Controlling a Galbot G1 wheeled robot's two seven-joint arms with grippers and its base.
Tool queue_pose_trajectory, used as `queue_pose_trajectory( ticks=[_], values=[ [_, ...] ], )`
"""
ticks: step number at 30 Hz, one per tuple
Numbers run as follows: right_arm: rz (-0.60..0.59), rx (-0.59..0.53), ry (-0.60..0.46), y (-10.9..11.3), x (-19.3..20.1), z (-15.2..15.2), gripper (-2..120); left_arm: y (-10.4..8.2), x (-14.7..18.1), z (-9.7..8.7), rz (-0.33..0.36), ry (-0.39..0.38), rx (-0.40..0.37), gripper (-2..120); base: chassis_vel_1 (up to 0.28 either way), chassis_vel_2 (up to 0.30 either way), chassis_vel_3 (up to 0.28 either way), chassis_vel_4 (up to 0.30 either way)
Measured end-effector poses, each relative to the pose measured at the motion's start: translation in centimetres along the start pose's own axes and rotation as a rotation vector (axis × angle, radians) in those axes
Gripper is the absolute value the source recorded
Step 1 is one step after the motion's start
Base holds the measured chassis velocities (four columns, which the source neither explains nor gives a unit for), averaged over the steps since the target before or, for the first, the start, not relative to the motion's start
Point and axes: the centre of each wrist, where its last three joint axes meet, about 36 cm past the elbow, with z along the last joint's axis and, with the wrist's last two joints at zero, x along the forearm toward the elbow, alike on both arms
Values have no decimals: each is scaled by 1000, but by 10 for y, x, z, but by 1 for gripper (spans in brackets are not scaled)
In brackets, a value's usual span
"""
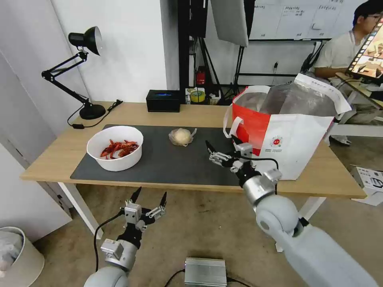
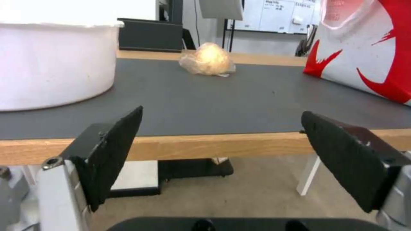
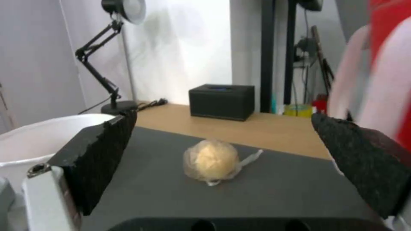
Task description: Pick up the trash from the table and place it into the takeout bag.
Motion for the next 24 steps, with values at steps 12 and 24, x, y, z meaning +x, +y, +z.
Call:
queue_pose_trajectory(
  ticks=[12, 24],
  values=[
    [-59, -30, 66, 11, -43, 2, 100, 4, 1, -2, -10, -4, -6, 100, 0, 0, 0, 0],
    [-67, 4, 135, 5, -119, 5, 100, 4, 2, -3, -22, -8, 1, 100, 0, 0, 0, 0]
  ],
)
